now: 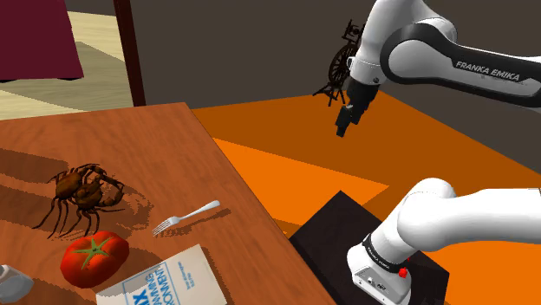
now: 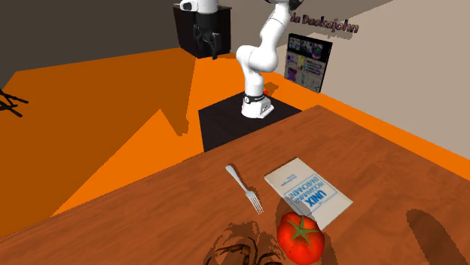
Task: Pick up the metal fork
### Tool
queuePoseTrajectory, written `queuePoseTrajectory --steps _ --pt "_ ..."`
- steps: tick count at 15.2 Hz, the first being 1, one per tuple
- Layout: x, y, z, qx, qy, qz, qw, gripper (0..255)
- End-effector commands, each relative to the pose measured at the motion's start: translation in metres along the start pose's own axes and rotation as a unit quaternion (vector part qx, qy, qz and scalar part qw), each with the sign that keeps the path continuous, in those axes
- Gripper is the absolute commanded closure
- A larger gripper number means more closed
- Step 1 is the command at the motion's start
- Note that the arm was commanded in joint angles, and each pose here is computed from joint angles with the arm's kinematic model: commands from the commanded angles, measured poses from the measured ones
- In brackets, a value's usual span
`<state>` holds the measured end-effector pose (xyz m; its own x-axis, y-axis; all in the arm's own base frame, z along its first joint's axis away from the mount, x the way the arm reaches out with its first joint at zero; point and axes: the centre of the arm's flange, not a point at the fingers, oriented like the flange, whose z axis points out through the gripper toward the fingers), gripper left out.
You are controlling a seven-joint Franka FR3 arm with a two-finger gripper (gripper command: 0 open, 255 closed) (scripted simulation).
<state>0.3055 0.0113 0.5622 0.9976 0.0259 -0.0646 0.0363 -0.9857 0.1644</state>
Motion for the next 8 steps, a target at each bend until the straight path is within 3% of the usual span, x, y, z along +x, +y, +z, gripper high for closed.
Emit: queuePoseTrajectory --steps 1,8 --pt "0.000 0.000 0.000 0.000 0.000 0.000 1.0000 0" --pt "0.076 -0.038 0.034 0.017 -0.005 -0.108 0.9940 0"
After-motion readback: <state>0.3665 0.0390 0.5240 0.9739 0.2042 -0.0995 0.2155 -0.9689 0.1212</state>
